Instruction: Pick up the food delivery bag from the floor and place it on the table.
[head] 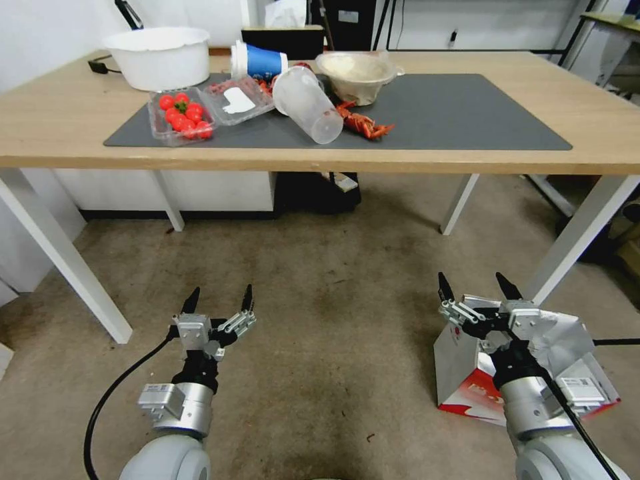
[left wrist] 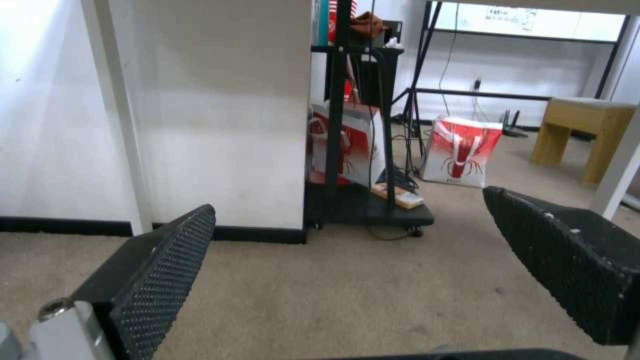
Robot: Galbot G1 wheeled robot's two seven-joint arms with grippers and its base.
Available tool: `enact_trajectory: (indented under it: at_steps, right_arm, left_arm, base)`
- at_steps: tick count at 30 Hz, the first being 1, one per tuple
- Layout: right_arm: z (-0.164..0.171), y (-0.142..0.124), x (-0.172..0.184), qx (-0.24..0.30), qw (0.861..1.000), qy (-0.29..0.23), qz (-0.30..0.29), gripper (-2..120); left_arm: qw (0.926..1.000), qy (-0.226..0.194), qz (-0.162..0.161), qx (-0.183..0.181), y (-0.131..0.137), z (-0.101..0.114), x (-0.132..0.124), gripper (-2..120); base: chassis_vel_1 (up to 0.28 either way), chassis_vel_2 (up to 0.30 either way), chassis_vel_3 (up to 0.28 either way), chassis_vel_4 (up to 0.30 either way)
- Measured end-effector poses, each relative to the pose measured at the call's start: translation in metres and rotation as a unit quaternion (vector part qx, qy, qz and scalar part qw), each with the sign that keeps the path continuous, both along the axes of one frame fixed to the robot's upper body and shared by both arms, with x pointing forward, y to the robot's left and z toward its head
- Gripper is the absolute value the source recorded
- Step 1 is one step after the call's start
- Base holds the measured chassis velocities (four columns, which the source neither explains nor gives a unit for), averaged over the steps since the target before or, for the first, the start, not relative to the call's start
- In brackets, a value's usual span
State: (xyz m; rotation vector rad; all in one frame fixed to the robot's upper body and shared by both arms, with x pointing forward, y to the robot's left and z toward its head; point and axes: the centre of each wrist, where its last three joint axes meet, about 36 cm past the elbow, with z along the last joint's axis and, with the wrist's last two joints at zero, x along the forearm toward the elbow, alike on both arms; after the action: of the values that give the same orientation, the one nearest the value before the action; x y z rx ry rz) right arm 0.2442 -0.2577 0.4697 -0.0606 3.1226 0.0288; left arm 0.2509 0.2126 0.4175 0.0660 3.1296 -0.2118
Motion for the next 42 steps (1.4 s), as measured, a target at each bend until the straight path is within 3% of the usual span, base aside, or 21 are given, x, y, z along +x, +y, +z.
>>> enact_trajectory:
  at_steps: [42]
  right_arm:
    - [-0.0035,-0.0018,0.0032,-0.001,1.0,0.003,0.001,100]
  left_arm:
    - [1.0,0.005,0.001,0.0,0.0,-0.006,0.0018,100]
  base:
    - [0.0,0.0,0.0,0.0]
